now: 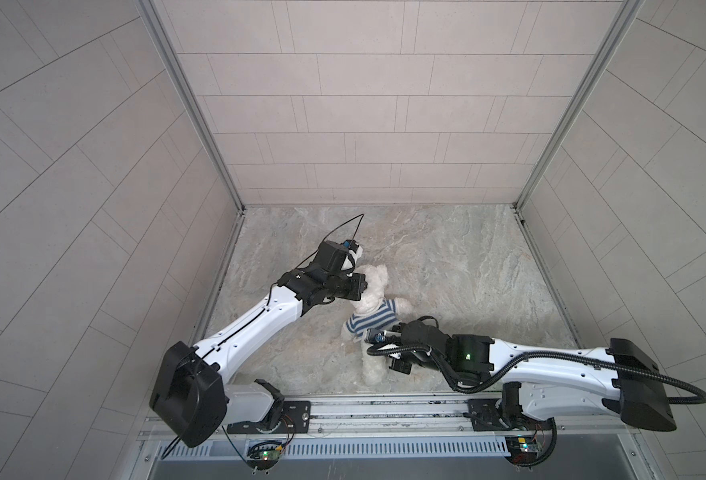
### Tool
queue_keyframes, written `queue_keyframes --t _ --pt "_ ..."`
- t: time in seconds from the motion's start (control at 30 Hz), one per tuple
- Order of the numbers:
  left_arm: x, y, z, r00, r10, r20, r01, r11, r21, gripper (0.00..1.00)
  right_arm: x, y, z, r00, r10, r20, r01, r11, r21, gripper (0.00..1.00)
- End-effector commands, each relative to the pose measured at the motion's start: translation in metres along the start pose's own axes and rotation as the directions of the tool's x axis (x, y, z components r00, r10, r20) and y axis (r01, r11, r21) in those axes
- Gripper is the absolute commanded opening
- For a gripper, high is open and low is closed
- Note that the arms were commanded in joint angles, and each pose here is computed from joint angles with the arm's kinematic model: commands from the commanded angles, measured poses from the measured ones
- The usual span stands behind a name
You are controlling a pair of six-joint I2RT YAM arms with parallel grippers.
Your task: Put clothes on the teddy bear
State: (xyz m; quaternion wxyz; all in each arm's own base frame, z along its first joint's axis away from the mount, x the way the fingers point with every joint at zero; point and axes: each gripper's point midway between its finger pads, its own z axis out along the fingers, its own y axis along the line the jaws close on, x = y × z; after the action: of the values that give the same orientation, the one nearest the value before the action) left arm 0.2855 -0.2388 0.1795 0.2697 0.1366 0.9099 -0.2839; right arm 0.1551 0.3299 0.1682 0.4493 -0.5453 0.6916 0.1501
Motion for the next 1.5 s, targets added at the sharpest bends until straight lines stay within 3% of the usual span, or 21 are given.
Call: queue_keyframes --t 0.0,0.13,0.27,0.47,1.1,1.3,1.47 --pt "-0.009 -0.009 -0.008 0.999 0.031 0.045 -0.032 0.999 0.041 0.00 -0.011 -0.016 -0.014 0.998 0.037 0.049 -0.041 0.996 0.081 0.23" --pt "-0.005 -0.010 -0.009 0.999 0.030 0.032 -0.032 0.998 0.050 0.00 -0.020 -0.027 -0.026 0.993 0.072 0.097 -0.083 0.989 0.125 0.23" --pt "-0.005 -0.014 -0.010 0.999 0.018 0.039 -0.020 0.997 0.071 0.00 -0.027 -0.045 -0.028 0.985 0.125 0.117 -0.145 0.973 0.182 0.17" --pt "-0.006 -0.020 -0.010 0.999 0.017 0.044 -0.020 0.996 0.083 0.00 -0.029 -0.052 -0.007 0.981 0.164 0.105 -0.183 0.961 0.207 0.10" --pt "-0.008 -0.030 -0.014 0.998 0.015 0.054 -0.021 0.994 0.112 0.00 -0.026 -0.091 0.027 0.952 0.269 0.145 -0.296 0.929 0.222 0.07" --pt "-0.008 -0.027 -0.013 0.999 0.009 0.053 -0.015 0.995 0.101 0.00 -0.027 -0.088 0.016 0.955 0.265 0.137 -0.288 0.936 0.200 0.07" --pt "-0.011 -0.020 -0.013 0.998 0.000 0.059 -0.005 0.996 0.088 0.00 -0.030 -0.082 -0.014 0.936 0.284 0.207 -0.318 0.935 0.159 0.11"
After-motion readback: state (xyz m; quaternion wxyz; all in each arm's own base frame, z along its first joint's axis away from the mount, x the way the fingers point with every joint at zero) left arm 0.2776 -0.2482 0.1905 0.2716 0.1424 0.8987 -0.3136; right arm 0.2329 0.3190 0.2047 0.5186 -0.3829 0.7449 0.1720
